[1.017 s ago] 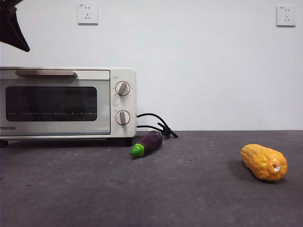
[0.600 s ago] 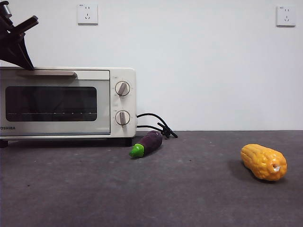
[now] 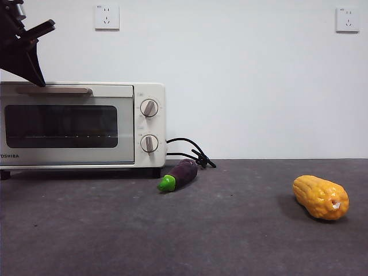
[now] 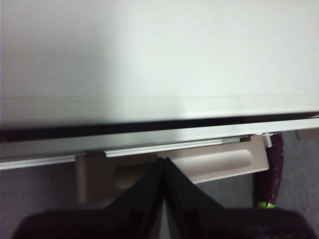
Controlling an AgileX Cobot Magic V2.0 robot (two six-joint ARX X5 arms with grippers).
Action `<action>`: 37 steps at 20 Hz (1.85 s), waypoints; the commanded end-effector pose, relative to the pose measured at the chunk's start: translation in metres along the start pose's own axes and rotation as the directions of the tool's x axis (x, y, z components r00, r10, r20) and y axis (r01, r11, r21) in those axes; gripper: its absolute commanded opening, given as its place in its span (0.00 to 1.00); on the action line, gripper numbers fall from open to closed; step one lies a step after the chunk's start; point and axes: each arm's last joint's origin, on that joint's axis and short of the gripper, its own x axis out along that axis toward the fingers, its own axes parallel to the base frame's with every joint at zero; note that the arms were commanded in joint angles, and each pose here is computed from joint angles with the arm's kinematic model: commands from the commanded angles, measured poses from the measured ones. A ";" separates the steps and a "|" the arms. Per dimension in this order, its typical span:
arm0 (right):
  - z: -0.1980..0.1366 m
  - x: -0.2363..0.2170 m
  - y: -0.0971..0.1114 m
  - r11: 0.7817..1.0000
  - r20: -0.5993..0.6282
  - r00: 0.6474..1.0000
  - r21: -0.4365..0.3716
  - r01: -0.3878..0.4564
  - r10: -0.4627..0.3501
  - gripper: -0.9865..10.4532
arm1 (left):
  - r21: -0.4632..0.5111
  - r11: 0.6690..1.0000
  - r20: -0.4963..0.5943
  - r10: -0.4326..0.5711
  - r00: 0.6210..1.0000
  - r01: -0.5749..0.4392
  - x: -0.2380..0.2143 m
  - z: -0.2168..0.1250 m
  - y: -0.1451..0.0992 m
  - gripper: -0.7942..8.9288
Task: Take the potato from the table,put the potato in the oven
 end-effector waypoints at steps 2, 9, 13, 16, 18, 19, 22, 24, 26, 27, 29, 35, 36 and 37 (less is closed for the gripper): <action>-0.004 -0.003 0.002 1.000 -0.016 1.000 -0.025 -0.004 0.004 0.09 | 0.020 0.998 -0.112 0.056 0.992 -0.054 0.017 -0.014 -0.005 0.08; -0.017 -0.014 0.011 0.998 -0.001 1.000 -0.060 0.001 -0.001 0.09 | 0.088 0.991 -0.183 0.114 0.976 -0.100 0.024 -0.024 -0.025 0.08; -0.026 -0.020 0.015 0.999 -0.015 1.000 -0.050 0.000 -0.001 0.09 | 0.121 0.986 -0.202 0.142 0.969 -0.119 0.026 -0.028 -0.033 0.08; -0.033 -0.023 0.018 0.999 -0.031 0.999 -0.046 0.004 -0.005 0.09 | 0.132 0.983 -0.218 0.155 0.963 -0.129 0.027 -0.030 -0.036 0.08; -0.036 -0.027 0.020 0.998 -0.017 1.000 -0.056 0.005 -0.006 0.09 | 0.149 0.978 -0.235 0.179 0.956 -0.146 0.026 -0.032 -0.037 0.08; -0.037 -0.028 0.021 0.998 -0.012 1.000 -0.057 0.006 -0.006 0.09 | 0.155 0.975 -0.246 0.192 0.950 -0.157 0.026 -0.033 -0.036 0.08; -0.040 -0.030 0.023 0.998 -0.003 1.000 -0.061 0.007 -0.007 0.09 | 0.169 0.968 -0.263 0.227 0.937 -0.187 0.025 -0.036 -0.035 0.08; -0.040 -0.030 0.023 0.998 -0.003 1.000 -0.059 0.007 -0.007 0.09 | 0.168 0.968 -0.270 0.228 0.936 -0.187 0.025 -0.036 -0.035 0.08; -0.040 -0.030 0.023 0.998 -0.003 1.000 -0.059 0.007 -0.007 0.09 | 0.167 0.968 -0.282 0.230 0.932 -0.189 0.025 -0.037 -0.035 0.08; -0.040 -0.030 0.023 0.998 -0.003 1.000 -0.059 0.007 -0.007 0.09 | 0.167 0.966 -0.292 0.238 0.926 -0.195 0.025 -0.038 -0.034 0.08; -0.040 -0.030 0.023 0.998 -0.003 1.000 -0.059 0.007 -0.007 0.09 | 0.185 0.959 -0.317 0.265 0.911 -0.215 0.025 -0.042 -0.034 0.08; -0.040 -0.030 0.023 0.998 -0.003 1.000 -0.059 0.007 -0.007 0.09 | 0.202 0.952 -0.376 0.291 0.880 -0.229 0.039 -0.061 -0.028 0.08; -0.040 -0.030 0.023 0.998 -0.003 1.000 -0.059 0.007 -0.007 0.09 | 0.202 0.952 -0.385 0.292 0.876 -0.228 0.042 -0.065 -0.026 0.08; -0.040 -0.030 0.023 0.998 -0.003 1.000 -0.059 0.007 -0.007 0.09 | 0.201 0.952 -0.397 0.293 0.870 -0.229 0.047 -0.071 -0.024 0.08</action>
